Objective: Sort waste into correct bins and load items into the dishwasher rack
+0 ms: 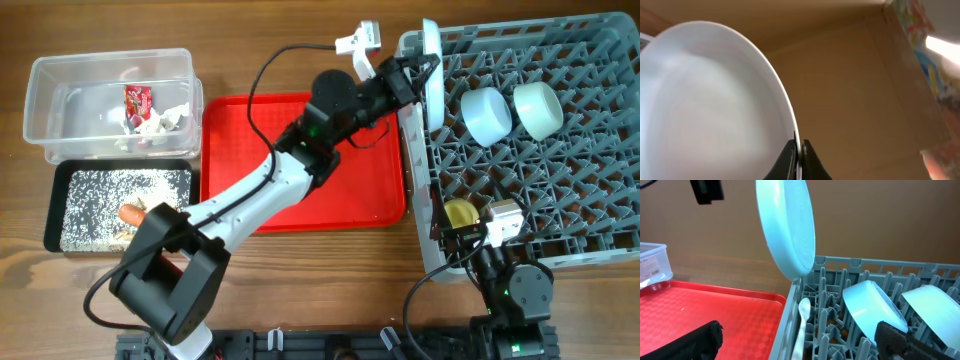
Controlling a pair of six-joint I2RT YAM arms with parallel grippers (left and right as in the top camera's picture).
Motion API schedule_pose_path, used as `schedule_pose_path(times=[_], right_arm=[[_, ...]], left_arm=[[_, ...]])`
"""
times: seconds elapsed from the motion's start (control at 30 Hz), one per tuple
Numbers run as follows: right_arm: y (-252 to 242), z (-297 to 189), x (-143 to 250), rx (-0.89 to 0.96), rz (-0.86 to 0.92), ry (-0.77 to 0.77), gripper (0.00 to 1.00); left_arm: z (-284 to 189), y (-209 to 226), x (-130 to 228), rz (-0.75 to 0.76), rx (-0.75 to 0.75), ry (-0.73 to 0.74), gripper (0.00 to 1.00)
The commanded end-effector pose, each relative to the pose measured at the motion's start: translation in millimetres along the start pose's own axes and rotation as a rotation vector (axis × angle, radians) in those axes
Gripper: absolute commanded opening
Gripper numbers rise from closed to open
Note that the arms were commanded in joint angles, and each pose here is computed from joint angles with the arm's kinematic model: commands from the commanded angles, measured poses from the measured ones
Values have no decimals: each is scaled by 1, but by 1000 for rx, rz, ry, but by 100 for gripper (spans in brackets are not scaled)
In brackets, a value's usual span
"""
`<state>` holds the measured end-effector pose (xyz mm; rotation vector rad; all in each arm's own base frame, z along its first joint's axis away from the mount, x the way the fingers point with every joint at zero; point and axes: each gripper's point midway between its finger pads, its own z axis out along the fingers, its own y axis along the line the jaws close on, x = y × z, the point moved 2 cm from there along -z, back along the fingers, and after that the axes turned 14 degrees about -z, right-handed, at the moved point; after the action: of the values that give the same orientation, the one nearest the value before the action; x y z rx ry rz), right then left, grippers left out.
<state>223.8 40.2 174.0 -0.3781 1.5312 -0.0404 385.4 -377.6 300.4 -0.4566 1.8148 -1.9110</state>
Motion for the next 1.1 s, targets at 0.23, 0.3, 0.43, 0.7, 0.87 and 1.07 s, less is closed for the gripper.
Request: schedule_pose_path(times=[0.23,0.3,0.43,0.7,0.87,1.07], right_arm=[[2,0,-2,-13,0,-11,100],[2,0,-2,-13,0,-11,100],[2,0,-2,-13,0,-11,100],[2,0,-2,-13,-1,-11,100],[2,0,-2,-13,-1,-11,100],[2,0,-2,-13,-1,-11,100]], left_arm=[[4,18,-9,-50,-56,-89,4],[7,27,-7,-54,-71,-83,4],[12,46,-1,-63,-105,-70,4],[10,67,-8,156,-176,-55,88],[-5,58,-24,282,-191,15,99],[-81,47,-77,272,-458,-49,99]])
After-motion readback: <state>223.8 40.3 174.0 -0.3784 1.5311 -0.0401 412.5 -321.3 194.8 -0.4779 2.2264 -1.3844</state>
